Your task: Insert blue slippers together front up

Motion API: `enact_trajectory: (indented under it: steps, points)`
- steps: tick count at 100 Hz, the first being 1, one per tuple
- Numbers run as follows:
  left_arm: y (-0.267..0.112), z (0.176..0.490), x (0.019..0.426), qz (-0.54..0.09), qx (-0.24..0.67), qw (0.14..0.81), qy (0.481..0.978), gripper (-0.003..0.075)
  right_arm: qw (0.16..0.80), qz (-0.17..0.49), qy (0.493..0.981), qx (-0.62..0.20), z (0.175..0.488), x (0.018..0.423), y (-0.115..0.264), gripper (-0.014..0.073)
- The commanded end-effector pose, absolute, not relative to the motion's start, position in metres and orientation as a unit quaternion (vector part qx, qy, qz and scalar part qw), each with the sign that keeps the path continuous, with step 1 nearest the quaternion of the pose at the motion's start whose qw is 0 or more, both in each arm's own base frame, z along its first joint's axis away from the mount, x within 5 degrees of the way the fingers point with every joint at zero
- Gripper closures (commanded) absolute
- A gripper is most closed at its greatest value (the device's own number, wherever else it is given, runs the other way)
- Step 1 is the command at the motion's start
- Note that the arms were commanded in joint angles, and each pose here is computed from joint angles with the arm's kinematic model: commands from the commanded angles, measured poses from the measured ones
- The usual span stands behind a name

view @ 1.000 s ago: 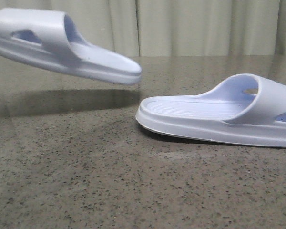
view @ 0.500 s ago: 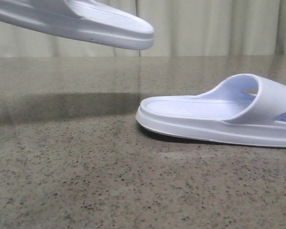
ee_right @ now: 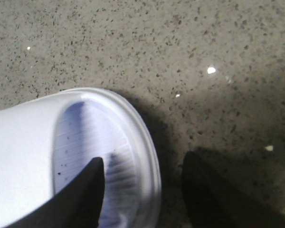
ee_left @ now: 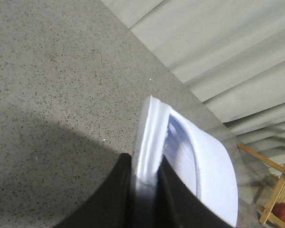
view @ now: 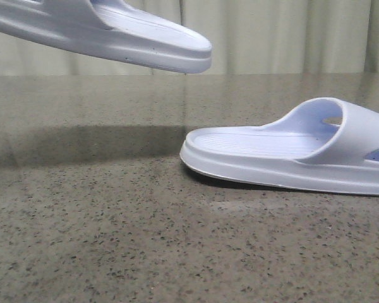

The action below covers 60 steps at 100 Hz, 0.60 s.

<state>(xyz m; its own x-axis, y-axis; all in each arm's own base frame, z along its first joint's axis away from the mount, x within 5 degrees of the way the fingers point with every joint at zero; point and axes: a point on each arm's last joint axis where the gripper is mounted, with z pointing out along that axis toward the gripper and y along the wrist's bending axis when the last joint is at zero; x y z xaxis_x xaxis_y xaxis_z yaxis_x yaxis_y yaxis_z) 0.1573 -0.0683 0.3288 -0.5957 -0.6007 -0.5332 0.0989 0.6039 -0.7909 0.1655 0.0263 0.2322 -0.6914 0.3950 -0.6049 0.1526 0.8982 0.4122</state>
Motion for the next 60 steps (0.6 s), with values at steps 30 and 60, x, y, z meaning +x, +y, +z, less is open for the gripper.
enact_trajectory:
  steps: [30,60]
  points:
    - [-0.0675,0.3431,0.1568,-0.435,-0.169,0.440,0.768,0.0704,0.348,0.208,0.888,0.216,0.2308,0.1822,0.0296,0.0275]
    - [-0.0678,0.3433,0.1566,-0.438,-0.172,0.437,0.766,0.0704,0.351,0.211,0.885,0.221,0.2313,0.1830,0.0295,0.0456]
